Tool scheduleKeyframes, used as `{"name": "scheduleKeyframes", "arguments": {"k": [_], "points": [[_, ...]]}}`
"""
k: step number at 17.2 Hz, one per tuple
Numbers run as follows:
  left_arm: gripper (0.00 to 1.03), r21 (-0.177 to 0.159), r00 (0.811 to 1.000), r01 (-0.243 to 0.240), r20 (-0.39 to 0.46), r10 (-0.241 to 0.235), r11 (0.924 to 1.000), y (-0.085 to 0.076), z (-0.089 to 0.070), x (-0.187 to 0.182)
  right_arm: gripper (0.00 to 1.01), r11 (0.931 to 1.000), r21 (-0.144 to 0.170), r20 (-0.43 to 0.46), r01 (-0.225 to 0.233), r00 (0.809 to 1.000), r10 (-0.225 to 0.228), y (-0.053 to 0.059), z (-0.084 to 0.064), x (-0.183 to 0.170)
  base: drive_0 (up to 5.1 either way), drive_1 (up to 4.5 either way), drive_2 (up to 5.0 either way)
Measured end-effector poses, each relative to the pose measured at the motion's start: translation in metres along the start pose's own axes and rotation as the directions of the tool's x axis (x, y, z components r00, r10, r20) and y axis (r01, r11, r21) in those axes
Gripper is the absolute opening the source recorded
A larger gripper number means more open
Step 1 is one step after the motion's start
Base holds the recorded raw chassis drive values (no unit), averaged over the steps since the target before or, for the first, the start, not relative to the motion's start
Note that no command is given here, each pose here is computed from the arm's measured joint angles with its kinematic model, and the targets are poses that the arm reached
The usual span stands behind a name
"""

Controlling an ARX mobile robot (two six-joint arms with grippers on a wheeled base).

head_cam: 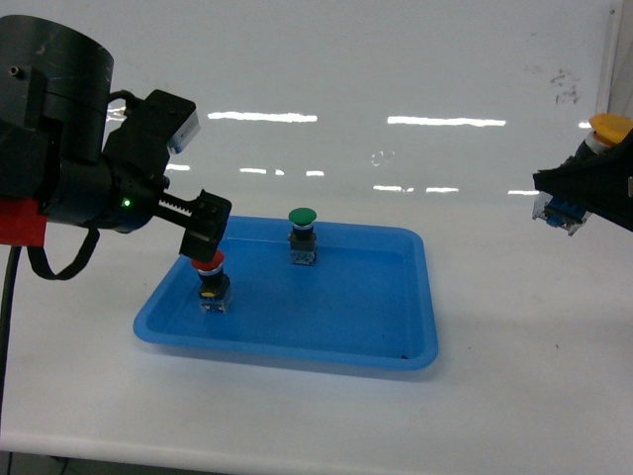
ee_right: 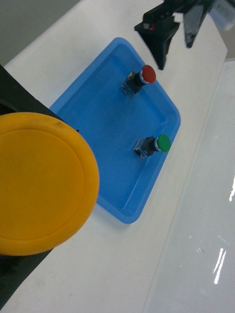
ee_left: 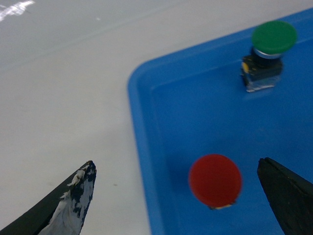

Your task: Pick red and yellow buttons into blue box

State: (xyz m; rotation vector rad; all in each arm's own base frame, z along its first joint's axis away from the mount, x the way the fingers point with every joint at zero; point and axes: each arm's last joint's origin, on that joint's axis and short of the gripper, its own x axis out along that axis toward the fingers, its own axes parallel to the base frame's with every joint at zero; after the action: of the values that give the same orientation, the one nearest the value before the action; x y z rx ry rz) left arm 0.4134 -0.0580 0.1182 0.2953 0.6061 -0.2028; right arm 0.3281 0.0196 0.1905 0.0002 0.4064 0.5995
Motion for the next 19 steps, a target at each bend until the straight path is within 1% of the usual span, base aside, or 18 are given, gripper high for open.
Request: {"name": "scheduleKeyframes", "arguments": {"k": [1,2,3,4,5,6,8,11,15,16,19], "points": [[0.98,-0.013,0.999,0.033,-0.016,-0.033,0.9994,-0.003,-0.001,0.002,0.41,1.0000,0.002,0.005,-0.005,1.000,0.005,0.001,0.001,-0.001,0.0,0.00,0.0],[0.98,-0.020,0.998,0.053,-0.026,-0.053,0.9984,-0.006,-0.001,0.003,0.41,1.0000,0.007,0.005,-0.006,1.000,0.006,0.001,0.001,-0.002,0.0,0.00,0.0],[0.98,-0.054,0.991,0.104,-0.082,-0.108,0.9931,-0.017,-0.005,0.011,0.41,0.9999,0.012,0.008,-0.010,1.000,0.010,0.002,0.002,-0.003,0.0,0.00,0.0],[0.98,-0.043,0.996,0.037,-0.086,-0.040,0.9984,-0.020,-0.007,0.022,0.41,0.9998,0.017,0.014,-0.010,1.000,0.009,0.002,0.002,-0.004,0.0,0.00,0.0],[0.98,-0.047,0.996,0.020,-0.089,-0.024,0.9987,-0.016,-0.008,0.023,0.41,0.9997,0.024,0.013,-0.004,1.000,0.004,0.001,0.002,-0.005,0.0,0.00,0.0],[0.98,-0.050,0.996,0.013,-0.092,-0.018,0.9987,-0.014,-0.009,0.023,0.41,0.9996,0.025,0.012,-0.010,1.000,0.010,0.001,0.001,-0.005,0.0,0.00,0.0],[0.98,-0.050,0.996,0.013,-0.092,-0.018,0.9987,-0.014,-0.009,0.023,0.41,0.9996,0.026,0.010,-0.012,1.000,0.011,0.001,0.001,-0.005,0.0,0.00,0.0],[0.98,-0.054,0.994,0.036,-0.105,-0.042,0.9979,-0.018,-0.008,0.023,0.41,0.9996,0.026,0.009,-0.012,1.000,0.012,0.001,0.001,-0.005,0.0,0.00,0.0],[0.98,-0.061,0.994,0.037,-0.100,-0.043,0.9974,-0.020,-0.005,0.026,0.41,0.9996,0.026,0.009,-0.015,1.000,0.015,0.001,0.001,-0.005,0.0,0.00,0.0],[0.98,-0.063,0.993,0.024,-0.109,-0.031,0.9977,-0.020,-0.007,0.030,0.41,0.9995,0.026,0.010,-0.016,1.000,0.016,0.001,0.001,-0.005,0.0,0.00,0.0],[0.98,-0.064,0.989,0.011,-0.148,-0.020,0.9979,-0.021,-0.017,0.040,0.41,0.9996,0.024,0.013,-0.016,1.000,0.015,0.001,0.001,-0.005,0.0,0.00,0.0]]}}
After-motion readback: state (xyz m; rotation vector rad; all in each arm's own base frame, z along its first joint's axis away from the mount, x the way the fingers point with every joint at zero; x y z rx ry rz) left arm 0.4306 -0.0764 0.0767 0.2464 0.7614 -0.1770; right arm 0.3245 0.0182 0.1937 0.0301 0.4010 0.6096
